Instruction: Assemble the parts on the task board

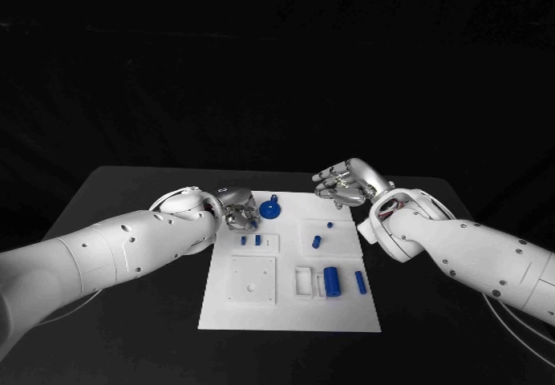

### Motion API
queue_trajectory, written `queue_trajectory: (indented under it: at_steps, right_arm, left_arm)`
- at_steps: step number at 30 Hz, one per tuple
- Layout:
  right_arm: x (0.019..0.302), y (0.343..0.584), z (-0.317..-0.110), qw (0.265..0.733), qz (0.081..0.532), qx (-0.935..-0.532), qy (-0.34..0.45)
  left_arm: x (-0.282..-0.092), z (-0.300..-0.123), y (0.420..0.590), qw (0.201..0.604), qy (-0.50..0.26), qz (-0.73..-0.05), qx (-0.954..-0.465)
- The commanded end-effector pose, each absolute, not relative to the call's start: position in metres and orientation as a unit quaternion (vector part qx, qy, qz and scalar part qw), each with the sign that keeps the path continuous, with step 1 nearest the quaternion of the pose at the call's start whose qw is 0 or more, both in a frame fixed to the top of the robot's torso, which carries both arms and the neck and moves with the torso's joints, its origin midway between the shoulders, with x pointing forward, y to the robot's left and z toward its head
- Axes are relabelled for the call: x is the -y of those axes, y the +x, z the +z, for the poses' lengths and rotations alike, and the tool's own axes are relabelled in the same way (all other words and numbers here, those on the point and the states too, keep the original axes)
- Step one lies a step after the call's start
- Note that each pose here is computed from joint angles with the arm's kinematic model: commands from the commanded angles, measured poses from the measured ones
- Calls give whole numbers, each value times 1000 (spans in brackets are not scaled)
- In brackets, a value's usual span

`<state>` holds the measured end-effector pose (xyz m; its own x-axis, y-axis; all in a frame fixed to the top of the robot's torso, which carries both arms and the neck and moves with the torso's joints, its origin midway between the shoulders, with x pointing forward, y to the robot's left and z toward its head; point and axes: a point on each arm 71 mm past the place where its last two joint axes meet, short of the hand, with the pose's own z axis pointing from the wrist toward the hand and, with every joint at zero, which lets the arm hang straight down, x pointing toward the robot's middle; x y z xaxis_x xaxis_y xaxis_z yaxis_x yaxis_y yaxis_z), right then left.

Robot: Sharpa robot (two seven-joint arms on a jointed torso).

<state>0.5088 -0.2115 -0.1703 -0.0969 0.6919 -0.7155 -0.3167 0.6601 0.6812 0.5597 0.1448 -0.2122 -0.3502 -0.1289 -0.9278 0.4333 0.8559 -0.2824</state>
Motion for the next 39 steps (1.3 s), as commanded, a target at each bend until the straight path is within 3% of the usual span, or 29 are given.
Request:
queue_trajectory:
  at_steps: [1,26,39]
  right_arm:
    - [210,508,-170,652,388,-636,143]
    - [212,509,-171,651,387,-637,144]
    - [215,512,-180,634,352,-677,124]
  left_arm:
    - [-148,-225,556,539,93,-240,-802]
    - [-155,-220,559,570,71,-251,-779]
    - [-177,-218,563,584,53,-233,-775]
